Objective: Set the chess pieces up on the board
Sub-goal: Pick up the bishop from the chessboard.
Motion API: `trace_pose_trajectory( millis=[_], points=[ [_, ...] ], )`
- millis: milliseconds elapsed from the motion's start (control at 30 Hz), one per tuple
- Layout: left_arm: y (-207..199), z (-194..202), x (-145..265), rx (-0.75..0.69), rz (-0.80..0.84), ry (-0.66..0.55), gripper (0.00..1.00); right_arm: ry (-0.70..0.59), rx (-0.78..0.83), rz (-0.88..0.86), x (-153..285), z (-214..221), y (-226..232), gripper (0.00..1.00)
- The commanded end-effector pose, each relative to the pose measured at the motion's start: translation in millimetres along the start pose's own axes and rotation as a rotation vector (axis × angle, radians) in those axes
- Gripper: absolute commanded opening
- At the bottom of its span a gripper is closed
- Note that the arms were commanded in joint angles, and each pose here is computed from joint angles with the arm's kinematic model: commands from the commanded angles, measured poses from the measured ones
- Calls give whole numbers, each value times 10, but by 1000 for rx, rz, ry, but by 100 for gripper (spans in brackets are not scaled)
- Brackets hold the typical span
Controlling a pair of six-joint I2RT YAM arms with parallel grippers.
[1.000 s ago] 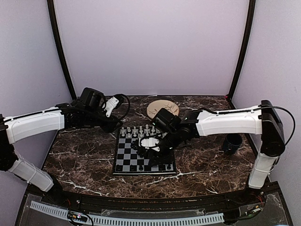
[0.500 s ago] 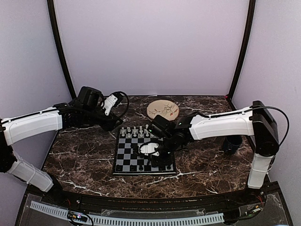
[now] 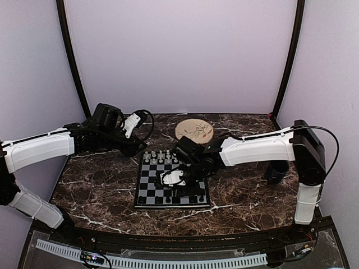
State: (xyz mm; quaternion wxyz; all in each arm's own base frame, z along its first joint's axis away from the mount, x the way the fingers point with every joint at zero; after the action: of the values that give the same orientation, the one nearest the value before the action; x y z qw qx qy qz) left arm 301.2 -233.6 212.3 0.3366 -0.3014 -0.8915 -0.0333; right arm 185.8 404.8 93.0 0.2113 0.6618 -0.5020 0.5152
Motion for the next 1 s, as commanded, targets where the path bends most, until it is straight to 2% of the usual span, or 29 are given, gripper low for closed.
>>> trace_pose_trajectory(
  millis=[0, 667, 967],
  points=[
    [-7, -36, 56, 0, 14, -27, 48, -27, 40, 25, -33, -69, -115, 38],
    [-22, -3, 22, -3, 27, -9, 48, -46, 123, -28, -104, 5, -165, 41],
    [-30, 12, 11, -2, 34, -2, 48, -17, 112, -75, -181, 106, -146, 40]
  ],
)
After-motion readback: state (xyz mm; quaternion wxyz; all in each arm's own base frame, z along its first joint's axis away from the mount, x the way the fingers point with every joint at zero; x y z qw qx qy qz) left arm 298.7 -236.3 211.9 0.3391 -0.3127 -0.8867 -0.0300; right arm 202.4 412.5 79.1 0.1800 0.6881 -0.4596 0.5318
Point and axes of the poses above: each gripper's point midway between its finger pads, its own x axis back along the fingers, its own y axis along the line the jaws close on, z = x × y, the point moved 3 cm from there along x, back along the fingers, and after that the axes turned 15 degrees about x, right-handed, at the moved point
